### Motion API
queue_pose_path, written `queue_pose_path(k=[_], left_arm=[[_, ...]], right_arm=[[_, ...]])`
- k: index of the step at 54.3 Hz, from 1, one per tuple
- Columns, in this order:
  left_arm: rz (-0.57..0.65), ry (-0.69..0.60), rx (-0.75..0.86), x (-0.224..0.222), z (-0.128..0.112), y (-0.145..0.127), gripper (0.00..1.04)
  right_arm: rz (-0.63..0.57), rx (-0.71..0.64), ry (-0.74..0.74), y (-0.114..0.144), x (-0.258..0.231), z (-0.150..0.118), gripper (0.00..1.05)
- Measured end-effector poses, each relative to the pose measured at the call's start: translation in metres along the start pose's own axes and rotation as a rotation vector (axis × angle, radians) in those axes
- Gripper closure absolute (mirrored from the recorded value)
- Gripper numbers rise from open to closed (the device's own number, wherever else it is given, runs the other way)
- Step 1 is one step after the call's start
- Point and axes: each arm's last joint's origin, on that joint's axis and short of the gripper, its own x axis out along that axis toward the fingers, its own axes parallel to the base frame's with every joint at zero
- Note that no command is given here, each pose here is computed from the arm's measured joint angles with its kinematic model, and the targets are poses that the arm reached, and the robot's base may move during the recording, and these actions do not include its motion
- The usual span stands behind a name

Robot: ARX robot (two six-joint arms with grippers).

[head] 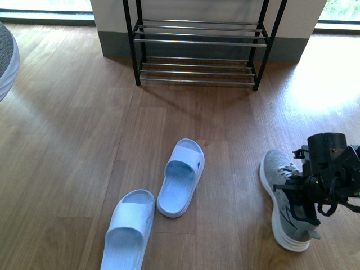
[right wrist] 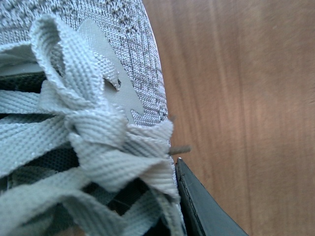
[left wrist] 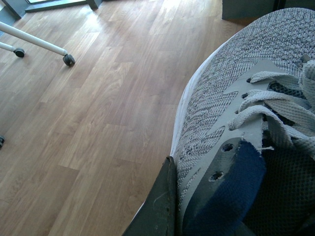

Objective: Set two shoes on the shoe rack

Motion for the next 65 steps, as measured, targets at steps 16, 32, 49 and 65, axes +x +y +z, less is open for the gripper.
queue_pose_path(k=[16, 32, 49, 65], left_arm=[[0.000, 0.000, 0.000, 0.000, 0.000, 0.000, 1.03], [0.000, 0.000, 0.000, 0.000, 0.000, 0.000, 1.03], [0.000, 0.000, 0.000, 0.000, 0.000, 0.000, 1.03], [0.000, 0.000, 0.000, 0.000, 0.000, 0.000, 1.03]], right_arm=[[0.000, -0.420, -0.411, -0.034, -0.114, 0.025, 1.03], [0.005, -0.392, -0.633, -0.093, -0.263, 0.029, 1.03], [0.008, -0.347, -0.783, -0.111, -0.329, 0.015, 1.03], [0.014, -0.342, -0.773, -0.110, -0.328, 0.013, 1.03]])
